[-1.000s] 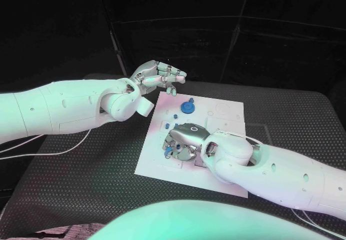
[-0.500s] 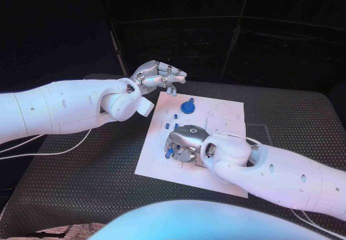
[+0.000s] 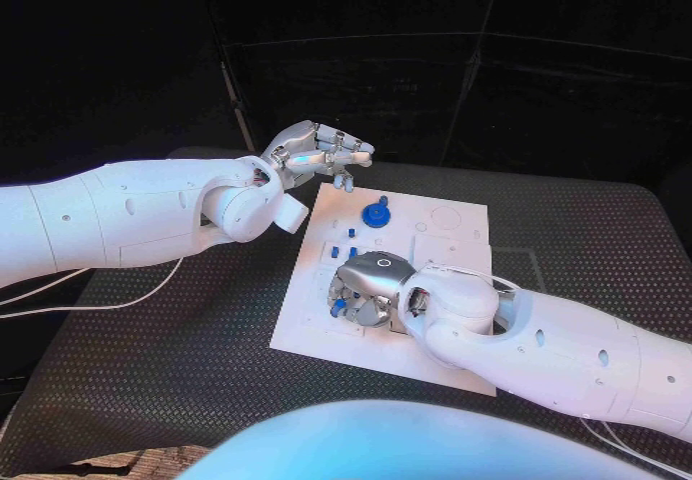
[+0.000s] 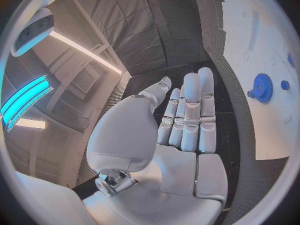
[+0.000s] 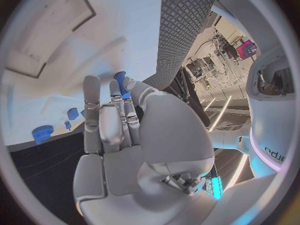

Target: Assemble the parts on the task board

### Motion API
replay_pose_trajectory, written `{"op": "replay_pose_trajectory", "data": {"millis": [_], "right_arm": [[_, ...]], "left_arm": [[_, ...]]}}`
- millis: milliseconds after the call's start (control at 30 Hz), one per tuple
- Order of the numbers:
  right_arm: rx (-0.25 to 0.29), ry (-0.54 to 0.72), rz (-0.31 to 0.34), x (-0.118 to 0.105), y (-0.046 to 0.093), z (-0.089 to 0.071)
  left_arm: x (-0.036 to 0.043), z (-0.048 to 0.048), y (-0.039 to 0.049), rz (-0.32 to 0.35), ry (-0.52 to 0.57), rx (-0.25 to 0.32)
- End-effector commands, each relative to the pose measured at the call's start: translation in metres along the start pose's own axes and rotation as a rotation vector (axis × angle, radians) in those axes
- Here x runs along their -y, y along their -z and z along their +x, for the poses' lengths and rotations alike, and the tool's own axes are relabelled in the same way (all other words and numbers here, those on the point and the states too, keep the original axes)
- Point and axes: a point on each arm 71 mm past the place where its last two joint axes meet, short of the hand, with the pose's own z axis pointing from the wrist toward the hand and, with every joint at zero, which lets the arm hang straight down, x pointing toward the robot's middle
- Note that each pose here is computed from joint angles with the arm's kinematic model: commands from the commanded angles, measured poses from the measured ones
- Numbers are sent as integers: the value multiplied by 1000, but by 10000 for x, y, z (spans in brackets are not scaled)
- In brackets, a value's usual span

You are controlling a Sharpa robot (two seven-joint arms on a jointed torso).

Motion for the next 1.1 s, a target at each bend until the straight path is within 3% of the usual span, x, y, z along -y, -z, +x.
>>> {"op": "replay_pose_trajectory", "data": {"millis": [33, 633, 900, 1100], "right_arm": [[-16, 16, 5, 0, -9, 32], [34, 11, -33, -55, -7, 15], [116, -15, -56, -69, 93, -32], [230, -81, -79, -12, 308, -121]], "left_arm": [[13, 10, -9, 5, 7, -8], [9, 7, -9, 0, 9, -10], [8, 0, -3, -2, 9, -10], [7, -15, 7, -3, 8, -6]]}}
